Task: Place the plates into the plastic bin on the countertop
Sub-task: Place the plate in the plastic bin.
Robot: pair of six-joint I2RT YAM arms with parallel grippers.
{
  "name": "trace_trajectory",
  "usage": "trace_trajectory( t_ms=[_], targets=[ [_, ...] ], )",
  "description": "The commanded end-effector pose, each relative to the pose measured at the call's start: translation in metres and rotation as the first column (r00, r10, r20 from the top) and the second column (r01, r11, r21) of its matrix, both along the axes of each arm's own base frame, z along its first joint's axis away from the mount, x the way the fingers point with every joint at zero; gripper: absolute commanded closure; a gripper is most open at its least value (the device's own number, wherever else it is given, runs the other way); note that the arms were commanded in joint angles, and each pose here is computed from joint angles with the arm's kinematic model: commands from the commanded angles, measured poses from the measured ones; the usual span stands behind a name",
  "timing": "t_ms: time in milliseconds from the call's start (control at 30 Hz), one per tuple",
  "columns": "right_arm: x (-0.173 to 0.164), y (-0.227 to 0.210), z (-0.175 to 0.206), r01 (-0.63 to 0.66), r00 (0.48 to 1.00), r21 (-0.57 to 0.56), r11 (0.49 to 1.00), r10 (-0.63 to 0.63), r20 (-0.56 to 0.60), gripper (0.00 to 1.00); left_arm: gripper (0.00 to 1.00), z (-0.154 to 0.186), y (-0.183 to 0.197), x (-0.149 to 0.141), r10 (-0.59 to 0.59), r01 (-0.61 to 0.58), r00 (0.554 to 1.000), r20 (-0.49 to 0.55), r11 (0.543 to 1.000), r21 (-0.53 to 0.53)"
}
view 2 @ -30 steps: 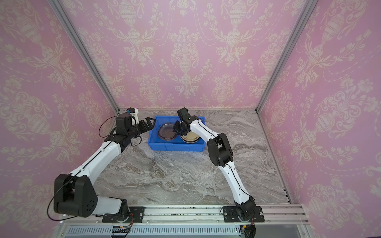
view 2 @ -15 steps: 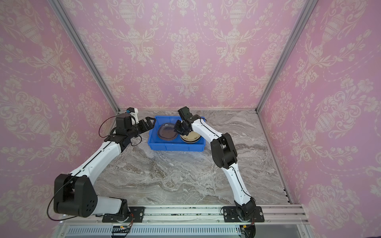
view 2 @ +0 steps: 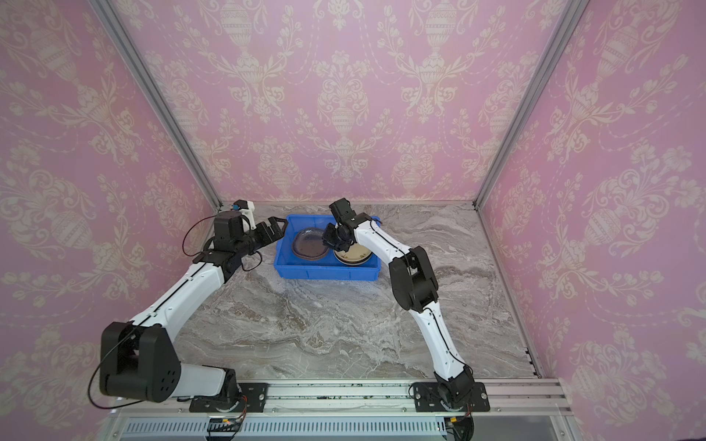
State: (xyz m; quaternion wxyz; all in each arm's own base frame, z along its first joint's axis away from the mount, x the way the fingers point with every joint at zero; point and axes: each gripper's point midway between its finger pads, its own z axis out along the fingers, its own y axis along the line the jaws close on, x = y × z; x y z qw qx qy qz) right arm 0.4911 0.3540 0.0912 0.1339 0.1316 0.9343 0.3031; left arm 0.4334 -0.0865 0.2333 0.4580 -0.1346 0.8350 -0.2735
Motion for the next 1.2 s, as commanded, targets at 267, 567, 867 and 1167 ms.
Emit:
trace_trajectory(
  t_ms=[267, 567, 867, 1167],
  targets=[
    [-0.002, 0.012, -0.020, -0.030, 0.999, -0.012, 0.999, 0.029, -0.035, 0.77, 0.01, -0.009, 0.002, -0.001, -0.001, 0.001, 1.000, -0.017, 1.000, -0.023],
    [0.016, 0.022, 0.102, -0.136, 0.967, 0.115, 0.984, 0.106, 0.232, 0.79, 0.01, -0.003, 0.003, 0.001, -0.002, 0.002, 1.000, -0.004, 1.000, -0.011],
    [-0.033, -0.024, 0.210, -0.275, 0.793, -0.053, 0.960, 0.258, 0.551, 0.00, 0.01, -0.009, 0.023, 0.001, 0.094, -0.103, 0.991, 0.098, 0.991, 0.091],
    [-0.080, -0.154, 0.180, 0.092, 0.676, -0.409, 0.908, 0.244, 0.695, 0.00, 0.01, -0.003, 0.030, -0.039, -0.016, -0.179, 0.856, 0.516, 0.929, 0.325]
  ],
)
